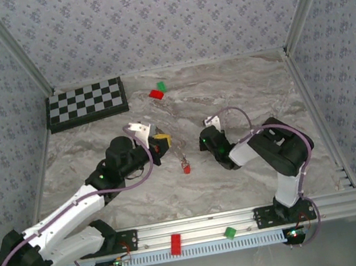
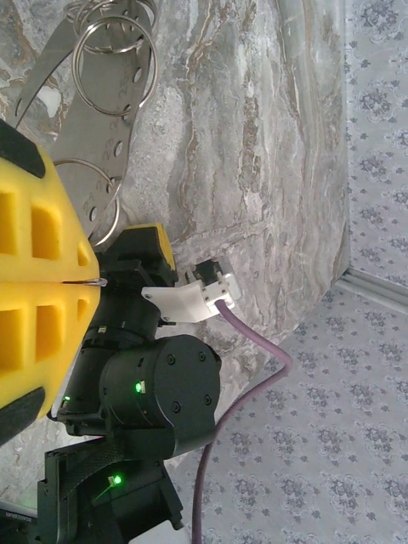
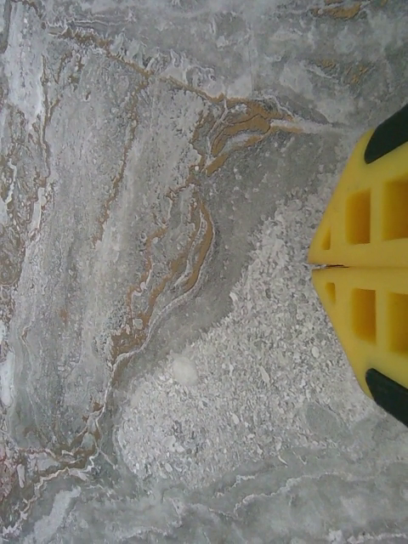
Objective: Put the keys on the keyring
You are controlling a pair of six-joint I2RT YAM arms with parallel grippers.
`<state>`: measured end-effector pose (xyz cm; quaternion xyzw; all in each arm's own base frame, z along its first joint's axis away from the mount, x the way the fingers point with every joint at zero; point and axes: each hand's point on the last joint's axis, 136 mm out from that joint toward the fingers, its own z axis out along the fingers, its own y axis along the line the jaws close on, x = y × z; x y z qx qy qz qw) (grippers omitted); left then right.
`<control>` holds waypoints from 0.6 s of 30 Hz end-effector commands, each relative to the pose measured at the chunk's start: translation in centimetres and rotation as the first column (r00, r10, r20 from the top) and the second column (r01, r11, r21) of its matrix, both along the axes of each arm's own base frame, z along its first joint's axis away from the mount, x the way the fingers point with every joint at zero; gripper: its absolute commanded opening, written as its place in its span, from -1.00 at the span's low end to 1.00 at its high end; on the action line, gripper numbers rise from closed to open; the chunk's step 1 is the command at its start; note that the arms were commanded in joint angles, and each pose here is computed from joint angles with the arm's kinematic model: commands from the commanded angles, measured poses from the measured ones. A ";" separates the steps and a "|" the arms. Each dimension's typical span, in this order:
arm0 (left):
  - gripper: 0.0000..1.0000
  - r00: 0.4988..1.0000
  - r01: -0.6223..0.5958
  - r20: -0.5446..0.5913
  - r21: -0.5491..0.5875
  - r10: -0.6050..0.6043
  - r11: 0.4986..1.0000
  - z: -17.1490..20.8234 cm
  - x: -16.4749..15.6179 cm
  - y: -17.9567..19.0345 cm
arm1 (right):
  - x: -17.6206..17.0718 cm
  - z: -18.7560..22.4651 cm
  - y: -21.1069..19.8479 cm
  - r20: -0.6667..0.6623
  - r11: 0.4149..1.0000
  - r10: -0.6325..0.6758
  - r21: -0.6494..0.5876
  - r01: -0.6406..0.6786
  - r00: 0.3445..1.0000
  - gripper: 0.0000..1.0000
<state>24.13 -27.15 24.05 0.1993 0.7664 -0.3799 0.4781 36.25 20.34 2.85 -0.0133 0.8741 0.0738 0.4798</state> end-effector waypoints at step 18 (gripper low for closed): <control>-1.00 0.998 0.005 0.070 -0.064 -0.001 0.998 2.7 -0.3 0.1 | -0.4 4.3 -1.5 -0.404 0.998 0.056 0.017 -0.054 0.913 -0.27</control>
